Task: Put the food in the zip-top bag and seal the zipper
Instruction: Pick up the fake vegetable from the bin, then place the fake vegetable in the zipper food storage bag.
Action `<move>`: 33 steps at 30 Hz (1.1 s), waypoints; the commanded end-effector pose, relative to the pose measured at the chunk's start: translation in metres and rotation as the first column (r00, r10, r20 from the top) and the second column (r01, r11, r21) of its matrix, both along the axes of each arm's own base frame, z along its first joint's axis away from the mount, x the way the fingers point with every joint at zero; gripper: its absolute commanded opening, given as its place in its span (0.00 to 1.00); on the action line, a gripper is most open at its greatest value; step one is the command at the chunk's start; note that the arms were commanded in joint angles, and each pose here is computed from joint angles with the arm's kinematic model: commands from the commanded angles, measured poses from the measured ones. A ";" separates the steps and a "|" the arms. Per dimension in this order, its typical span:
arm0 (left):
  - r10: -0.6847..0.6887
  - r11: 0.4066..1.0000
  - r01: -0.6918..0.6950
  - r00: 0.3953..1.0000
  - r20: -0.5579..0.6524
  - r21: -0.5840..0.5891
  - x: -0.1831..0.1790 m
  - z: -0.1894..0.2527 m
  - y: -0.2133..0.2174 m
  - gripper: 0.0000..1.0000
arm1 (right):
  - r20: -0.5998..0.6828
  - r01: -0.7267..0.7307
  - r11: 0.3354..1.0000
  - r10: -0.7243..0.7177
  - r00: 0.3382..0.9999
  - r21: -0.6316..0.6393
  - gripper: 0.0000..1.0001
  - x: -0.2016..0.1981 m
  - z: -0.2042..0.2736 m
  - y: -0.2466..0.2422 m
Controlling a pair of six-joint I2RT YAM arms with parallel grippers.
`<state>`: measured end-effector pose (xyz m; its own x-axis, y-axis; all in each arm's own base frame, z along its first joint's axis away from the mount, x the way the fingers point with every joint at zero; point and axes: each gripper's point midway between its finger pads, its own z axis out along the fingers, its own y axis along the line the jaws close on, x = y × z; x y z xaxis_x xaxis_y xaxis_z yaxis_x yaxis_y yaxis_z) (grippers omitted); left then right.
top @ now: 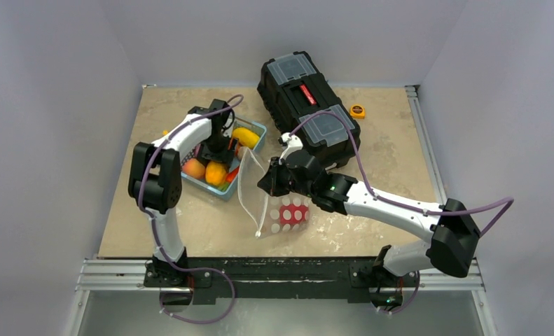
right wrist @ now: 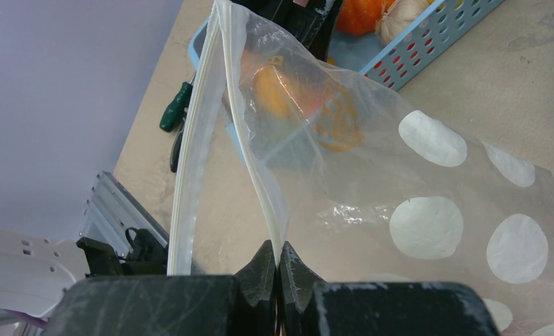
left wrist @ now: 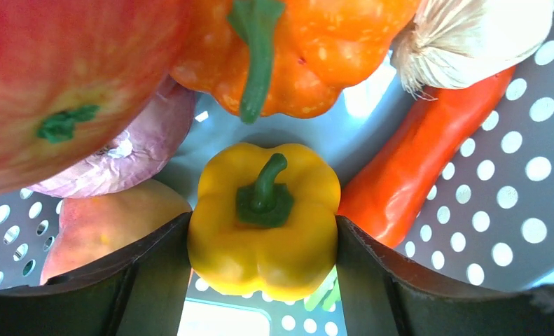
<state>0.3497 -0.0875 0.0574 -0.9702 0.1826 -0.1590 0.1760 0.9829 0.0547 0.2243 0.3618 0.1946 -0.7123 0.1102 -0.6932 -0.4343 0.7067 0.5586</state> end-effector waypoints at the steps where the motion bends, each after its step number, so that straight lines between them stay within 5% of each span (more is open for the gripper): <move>1: -0.016 1.000 0.016 0.994 0.108 -0.001 0.012 0.034 -0.002 0.37 | 0.045 0.021 0.999 -0.023 0.999 0.037 0.00 0.006 0.024 -0.003; 6: 0.010 0.998 0.006 0.967 0.255 -0.062 0.013 0.082 -0.006 0.31 | 0.037 0.029 0.999 -0.030 0.999 0.034 0.00 0.006 0.021 -0.004; 11: 0.007 0.963 0.127 0.869 0.495 -0.237 0.005 0.154 -0.029 0.21 | 0.019 0.038 0.998 -0.039 0.999 0.058 0.00 0.010 0.028 -0.004; 17: 0.085 0.806 0.428 0.599 0.796 -0.408 -0.034 0.259 -0.065 0.23 | -0.079 0.003 0.984 0.011 0.997 0.179 0.00 0.013 0.032 -0.005; 20: 0.100 0.683 0.617 0.450 0.887 -0.390 -0.067 0.301 -0.083 0.22 | -0.087 0.001 0.980 0.017 0.996 0.199 0.00 0.013 0.037 -0.005; 23: 0.106 0.576 0.730 0.378 0.919 -0.367 -0.093 0.320 -0.099 0.22 | -0.085 0.002 0.977 0.017 0.996 0.215 0.00 0.015 0.044 -0.004; 28: 0.037 0.406 0.800 0.468 0.883 -0.441 -0.108 0.312 -0.135 0.21 | -0.093 -0.002 0.972 0.024 0.995 0.236 0.00 0.014 0.052 -0.002; 33: -0.044 0.534 0.680 0.616 0.786 -0.503 -0.084 0.281 -0.137 0.12 | -0.071 0.054 0.944 -0.033 0.997 0.325 0.00 0.017 0.072 -0.009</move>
